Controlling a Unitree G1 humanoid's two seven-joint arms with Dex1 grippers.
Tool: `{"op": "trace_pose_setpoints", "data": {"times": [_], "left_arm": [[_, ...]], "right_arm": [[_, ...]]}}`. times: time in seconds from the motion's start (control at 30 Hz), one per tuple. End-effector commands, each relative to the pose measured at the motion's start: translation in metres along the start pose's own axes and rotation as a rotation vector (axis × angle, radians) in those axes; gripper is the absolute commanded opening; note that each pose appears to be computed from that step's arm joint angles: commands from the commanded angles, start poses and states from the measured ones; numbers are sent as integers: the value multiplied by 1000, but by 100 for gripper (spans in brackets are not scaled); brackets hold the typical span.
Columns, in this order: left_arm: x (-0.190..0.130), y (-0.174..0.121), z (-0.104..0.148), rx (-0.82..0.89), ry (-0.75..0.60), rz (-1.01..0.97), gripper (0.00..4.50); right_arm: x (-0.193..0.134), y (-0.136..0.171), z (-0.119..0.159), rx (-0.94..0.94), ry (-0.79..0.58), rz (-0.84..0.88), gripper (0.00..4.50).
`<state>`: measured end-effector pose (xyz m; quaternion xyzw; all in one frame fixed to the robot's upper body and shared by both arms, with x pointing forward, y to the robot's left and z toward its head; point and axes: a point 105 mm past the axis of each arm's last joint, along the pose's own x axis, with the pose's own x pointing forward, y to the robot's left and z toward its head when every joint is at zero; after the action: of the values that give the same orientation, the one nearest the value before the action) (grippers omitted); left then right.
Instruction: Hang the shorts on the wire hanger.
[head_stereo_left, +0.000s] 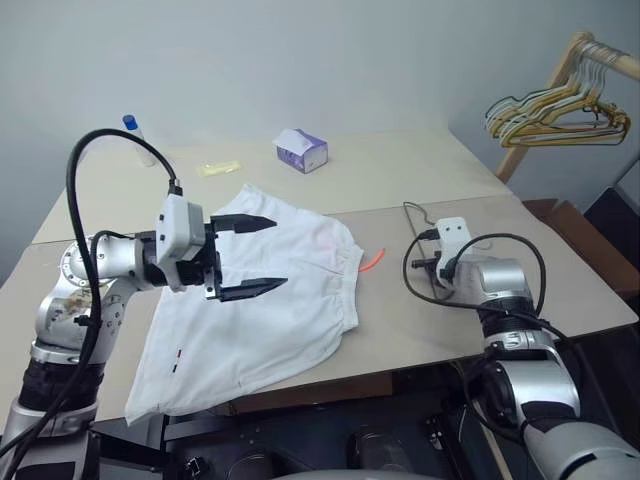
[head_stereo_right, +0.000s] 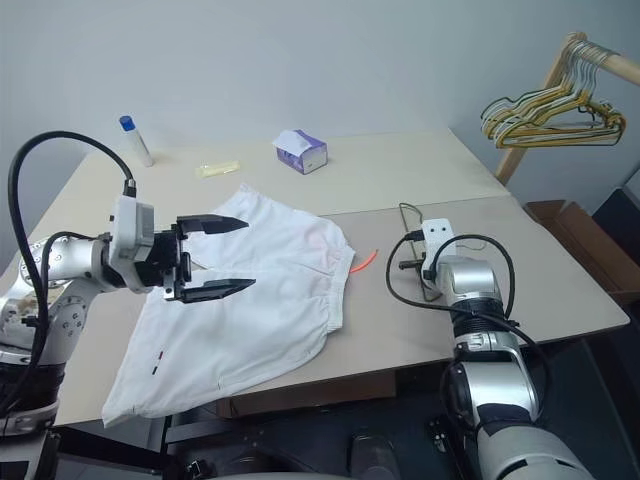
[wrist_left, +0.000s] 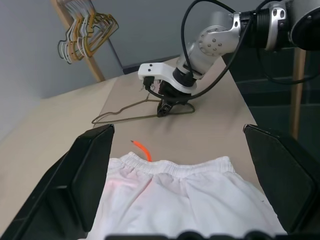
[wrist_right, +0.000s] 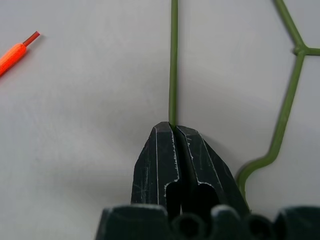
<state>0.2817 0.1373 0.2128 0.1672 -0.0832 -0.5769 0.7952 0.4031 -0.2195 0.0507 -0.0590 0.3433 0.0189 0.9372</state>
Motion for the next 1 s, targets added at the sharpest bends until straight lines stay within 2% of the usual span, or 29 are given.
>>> {"op": "trace_pose_setpoints", "data": {"times": [0.03,0.17,0.27,0.47,0.57,0.73,0.97,1.0], "left_arm": [[5,20,18,-49,-72,136,450],[21,38,9,-400,-147,280,450],[33,46,-1,-710,-241,345,450],[48,57,-18,-1024,-338,435,450],[53,64,-15,-1065,-379,458,450],[57,70,-10,-1054,-397,473,450],[59,73,-9,-1040,-396,482,450],[59,73,-10,-1043,-398,484,431]], "right_arm": [[-12,1,19,-62,-90,-39,3],[-48,25,54,-193,-315,24,3],[-78,48,68,-301,-455,84,3],[-126,100,83,-444,-726,206,3],[-144,126,83,-505,-829,285,3],[-151,145,75,-629,-872,319,3],[-151,151,67,-738,-890,311,3],[-151,150,66,-740,-891,308,1]]}}
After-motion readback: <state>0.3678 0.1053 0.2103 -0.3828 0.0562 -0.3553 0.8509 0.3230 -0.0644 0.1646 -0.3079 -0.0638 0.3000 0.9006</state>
